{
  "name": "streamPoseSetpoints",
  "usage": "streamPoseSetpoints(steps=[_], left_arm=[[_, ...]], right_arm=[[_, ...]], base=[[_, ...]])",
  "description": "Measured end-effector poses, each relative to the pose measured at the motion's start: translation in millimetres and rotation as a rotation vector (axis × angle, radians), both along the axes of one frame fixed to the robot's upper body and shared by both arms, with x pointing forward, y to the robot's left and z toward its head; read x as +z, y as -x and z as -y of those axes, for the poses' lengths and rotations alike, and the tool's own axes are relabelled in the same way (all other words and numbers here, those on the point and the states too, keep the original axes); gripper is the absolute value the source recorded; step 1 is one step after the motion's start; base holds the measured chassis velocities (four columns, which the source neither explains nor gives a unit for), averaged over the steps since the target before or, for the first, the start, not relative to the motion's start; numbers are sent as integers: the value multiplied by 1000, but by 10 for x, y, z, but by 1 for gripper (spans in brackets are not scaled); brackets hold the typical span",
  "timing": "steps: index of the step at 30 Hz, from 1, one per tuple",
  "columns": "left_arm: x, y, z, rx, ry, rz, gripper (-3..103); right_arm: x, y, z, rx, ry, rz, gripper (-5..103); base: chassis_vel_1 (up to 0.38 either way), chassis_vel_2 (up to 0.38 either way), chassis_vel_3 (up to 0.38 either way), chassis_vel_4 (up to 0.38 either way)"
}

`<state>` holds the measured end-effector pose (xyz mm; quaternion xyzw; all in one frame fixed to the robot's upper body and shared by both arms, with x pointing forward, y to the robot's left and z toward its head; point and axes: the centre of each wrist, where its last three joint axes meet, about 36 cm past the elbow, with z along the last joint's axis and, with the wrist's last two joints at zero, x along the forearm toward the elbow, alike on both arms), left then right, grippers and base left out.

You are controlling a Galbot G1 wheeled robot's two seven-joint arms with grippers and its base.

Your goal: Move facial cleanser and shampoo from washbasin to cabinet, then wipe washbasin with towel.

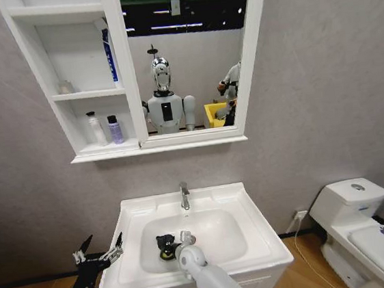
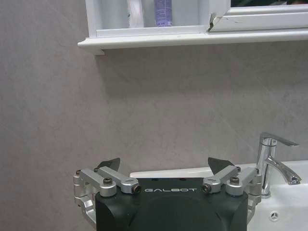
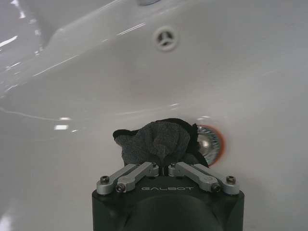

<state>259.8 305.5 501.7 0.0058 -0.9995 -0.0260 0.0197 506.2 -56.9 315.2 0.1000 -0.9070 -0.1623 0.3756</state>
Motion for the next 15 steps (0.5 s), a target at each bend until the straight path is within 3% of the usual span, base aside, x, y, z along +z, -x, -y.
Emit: streamPoseSetpoints(steps=[1, 3, 11, 12, 13, 15], left_arm=[[0, 0, 0, 0, 0, 0, 100], [0, 0, 0, 0, 0, 0, 100], [0, 0, 0, 0, 0, 0, 100], [0, 0, 0, 0, 0, 0, 100], [0, 0, 0, 0, 0, 0, 100], [0, 0, 0, 0, 0, 0, 100]], right_arm=[[0, 0, 0, 0, 0, 0, 3], [-18, 44, 363, -37, 41, 8, 3], [83, 88, 793, -77, 107, 77, 3], [132, 82, 906, -63, 149, 168, 3], [132, 82, 906, -63, 149, 168, 3], [231, 95, 1079, -47, 201, 296, 3]], base=[[0, 0, 0, 0], [0, 0, 0, 0], [0, 0, 0, 0], [0, 0, 0, 0], [0, 0, 0, 0], [0, 0, 0, 0]])
